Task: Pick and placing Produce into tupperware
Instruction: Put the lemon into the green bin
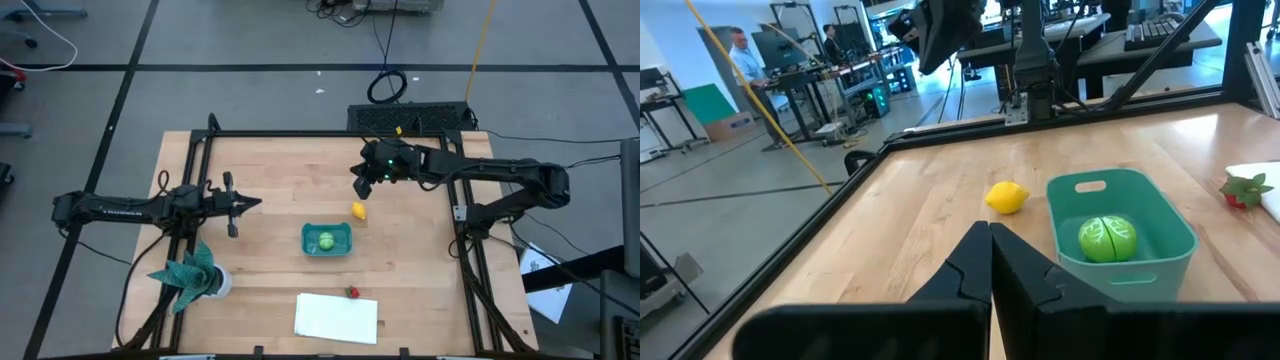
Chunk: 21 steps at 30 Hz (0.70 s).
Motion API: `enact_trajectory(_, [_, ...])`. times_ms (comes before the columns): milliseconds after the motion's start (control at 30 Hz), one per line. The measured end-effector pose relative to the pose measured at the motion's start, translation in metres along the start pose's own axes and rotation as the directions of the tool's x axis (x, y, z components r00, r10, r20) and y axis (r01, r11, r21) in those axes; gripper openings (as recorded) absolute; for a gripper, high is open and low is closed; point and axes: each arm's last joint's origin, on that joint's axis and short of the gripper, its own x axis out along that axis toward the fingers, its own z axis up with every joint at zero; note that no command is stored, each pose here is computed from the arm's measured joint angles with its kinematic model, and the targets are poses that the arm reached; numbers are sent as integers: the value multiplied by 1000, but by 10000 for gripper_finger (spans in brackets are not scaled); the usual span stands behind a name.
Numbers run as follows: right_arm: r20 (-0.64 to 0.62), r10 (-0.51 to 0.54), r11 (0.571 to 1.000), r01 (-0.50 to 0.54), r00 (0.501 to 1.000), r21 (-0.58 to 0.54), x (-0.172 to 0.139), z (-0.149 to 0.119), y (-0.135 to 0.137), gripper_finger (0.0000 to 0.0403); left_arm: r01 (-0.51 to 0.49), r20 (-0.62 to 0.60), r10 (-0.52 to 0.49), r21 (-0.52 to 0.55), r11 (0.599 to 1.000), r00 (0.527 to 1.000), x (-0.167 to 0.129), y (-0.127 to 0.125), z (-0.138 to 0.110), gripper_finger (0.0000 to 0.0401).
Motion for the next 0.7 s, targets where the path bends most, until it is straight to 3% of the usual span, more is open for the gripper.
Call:
enact_trajectory(333, [-102,-24,1000,25,994,5,10,6,-4,0,0,-1,0,-9,1000,1000,0,0,0,1])
enact_trajectory(533, [-159,24,999,-18,987,37,4,14,-11,0,2,-8,-2,-19,1000,1000,0,0,-1,1])
enact_trajectory(700, [-209,-4,999,15,978,51,-7,26,-15,0,1,-8,-2,-21,1000,1000,0,0,-1,1])
